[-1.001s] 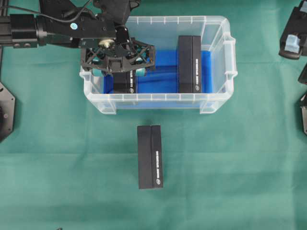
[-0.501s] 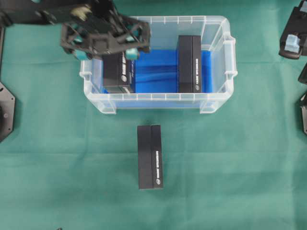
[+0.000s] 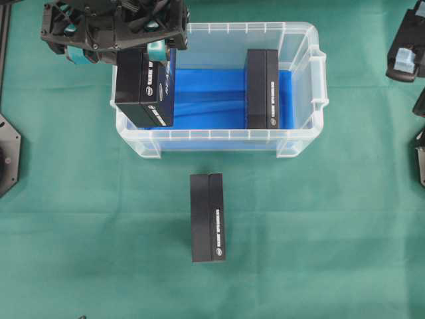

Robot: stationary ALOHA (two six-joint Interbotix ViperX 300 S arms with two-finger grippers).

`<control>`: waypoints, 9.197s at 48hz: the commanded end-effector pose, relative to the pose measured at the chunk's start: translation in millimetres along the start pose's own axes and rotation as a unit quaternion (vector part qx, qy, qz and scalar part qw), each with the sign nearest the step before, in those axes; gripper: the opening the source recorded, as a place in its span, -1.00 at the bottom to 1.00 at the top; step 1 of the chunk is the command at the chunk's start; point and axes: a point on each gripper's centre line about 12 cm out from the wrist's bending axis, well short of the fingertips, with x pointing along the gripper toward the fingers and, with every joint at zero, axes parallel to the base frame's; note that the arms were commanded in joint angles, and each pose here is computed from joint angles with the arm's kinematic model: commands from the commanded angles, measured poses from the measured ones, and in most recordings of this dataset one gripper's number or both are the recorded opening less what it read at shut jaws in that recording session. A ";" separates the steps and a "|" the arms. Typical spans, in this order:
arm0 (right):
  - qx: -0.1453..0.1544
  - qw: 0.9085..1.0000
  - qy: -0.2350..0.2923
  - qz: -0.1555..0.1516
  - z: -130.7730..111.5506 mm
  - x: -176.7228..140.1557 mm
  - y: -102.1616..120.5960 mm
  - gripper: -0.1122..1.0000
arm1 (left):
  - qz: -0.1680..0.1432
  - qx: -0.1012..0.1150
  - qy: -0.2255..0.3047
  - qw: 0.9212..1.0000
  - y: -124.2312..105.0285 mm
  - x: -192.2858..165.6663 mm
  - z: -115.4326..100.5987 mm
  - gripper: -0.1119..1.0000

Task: Take the box out of the case with the left arm.
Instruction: 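Lift the left black box up out of the case with the left gripper, then carry the box forward and lower it onto the table left of the first box, then open the left gripper and withdraw it to the left, then move the open left gripper over the right black box in the case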

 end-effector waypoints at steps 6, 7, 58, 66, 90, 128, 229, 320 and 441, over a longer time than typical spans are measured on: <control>0.001 1.000 -0.006 0.002 1.4 -3.5 0.0 -0.80 | -0.024 0.000 -0.007 1.000 1.6 -18.3 -0.4 0.29; 0.001 1.000 -0.006 0.002 1.4 -3.5 0.0 -0.80 | -0.024 0.000 -0.008 1.000 1.5 -18.3 -0.2 0.29; 0.001 1.000 -0.007 0.003 1.5 -3.5 0.1 -0.80 | -0.022 0.000 -0.010 1.000 2.4 -17.6 0.1 0.29; 0.001 1.000 -0.007 0.003 1.7 -3.5 0.2 -0.80 | -0.021 0.001 -0.009 1.000 2.1 -16.9 0.2 0.29; 0.001 1.000 -0.006 0.002 1.4 -3.5 0.0 -0.80 | -0.020 0.000 -0.011 1.000 2.3 -16.9 0.5 0.29; -0.002 1.000 -0.007 0.003 2.0 -3.2 0.4 -0.80 | -0.013 0.004 0.024 1.000 0.9 -15.5 -114.3 0.29; 0.000 1.000 -0.007 0.003 1.9 -1.8 0.6 -0.80 | 0.050 -0.016 0.012 0.999 47.5 172.5 -214.0 0.29; 0.000 1.000 -0.015 0.009 4.9 -1.4 2.7 -0.80 | -0.036 0.008 0.042 0.998 36.1 35.0 -177.8 0.85; 0.016 1.000 -0.015 0.009 5.1 -1.0 2.9 -0.80 | -0.002 0.021 -0.013 1.000 87.4 26.9 -11.5 0.85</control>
